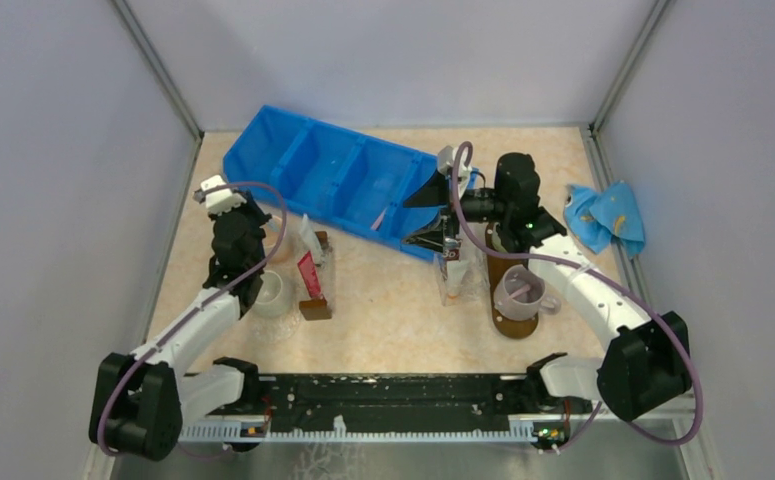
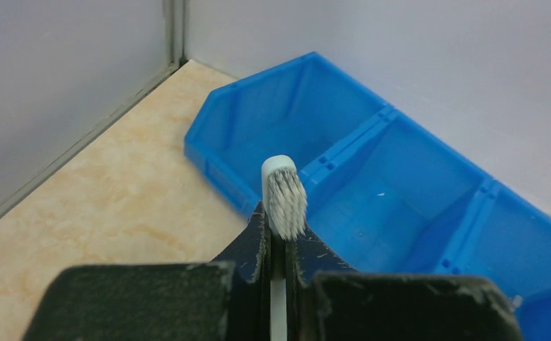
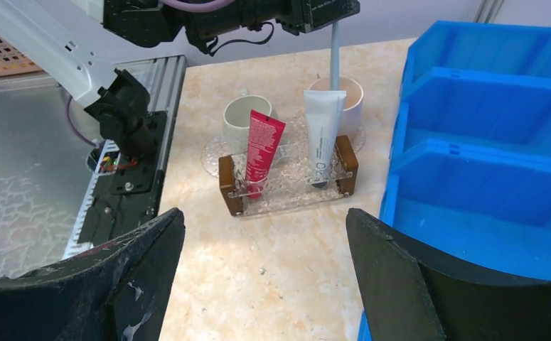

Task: Prepare toiletry sets of a toothbrush and toothpaste on the tray
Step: Place the toothbrush in the cup.

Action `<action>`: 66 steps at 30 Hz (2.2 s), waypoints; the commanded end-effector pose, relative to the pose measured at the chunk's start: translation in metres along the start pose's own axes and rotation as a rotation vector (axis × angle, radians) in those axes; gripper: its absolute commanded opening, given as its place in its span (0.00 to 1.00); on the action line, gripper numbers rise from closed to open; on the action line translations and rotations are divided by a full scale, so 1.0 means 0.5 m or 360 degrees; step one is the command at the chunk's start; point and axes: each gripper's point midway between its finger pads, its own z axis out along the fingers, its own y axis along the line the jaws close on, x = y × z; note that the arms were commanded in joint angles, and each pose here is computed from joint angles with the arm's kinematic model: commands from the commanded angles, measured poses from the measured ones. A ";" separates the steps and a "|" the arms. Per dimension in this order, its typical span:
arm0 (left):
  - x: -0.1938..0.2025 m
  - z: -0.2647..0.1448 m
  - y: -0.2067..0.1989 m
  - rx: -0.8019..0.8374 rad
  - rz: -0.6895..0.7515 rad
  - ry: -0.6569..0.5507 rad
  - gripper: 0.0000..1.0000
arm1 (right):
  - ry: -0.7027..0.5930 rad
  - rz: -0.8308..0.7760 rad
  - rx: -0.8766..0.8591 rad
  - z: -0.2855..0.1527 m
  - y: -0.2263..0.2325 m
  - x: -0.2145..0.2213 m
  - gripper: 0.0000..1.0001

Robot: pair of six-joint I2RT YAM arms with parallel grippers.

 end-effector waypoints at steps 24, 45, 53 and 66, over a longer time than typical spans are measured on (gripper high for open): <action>0.075 0.046 0.073 -0.0433 -0.0119 0.0340 0.85 | -0.0037 -0.0114 -0.0030 0.001 0.011 -0.027 0.84; -0.149 -0.115 -0.394 0.1586 -0.0324 0.0320 0.85 | 0.0020 -0.0213 0.0253 -0.140 -0.061 -0.073 0.85; 0.002 -0.021 -0.534 0.1418 0.0207 0.0432 0.70 | 0.0061 -0.0185 0.0446 -0.207 -0.115 -0.061 0.85; 0.113 0.091 -0.606 0.1416 0.0512 0.0591 0.60 | 0.0107 -0.0097 0.0683 -0.294 -0.184 -0.024 0.85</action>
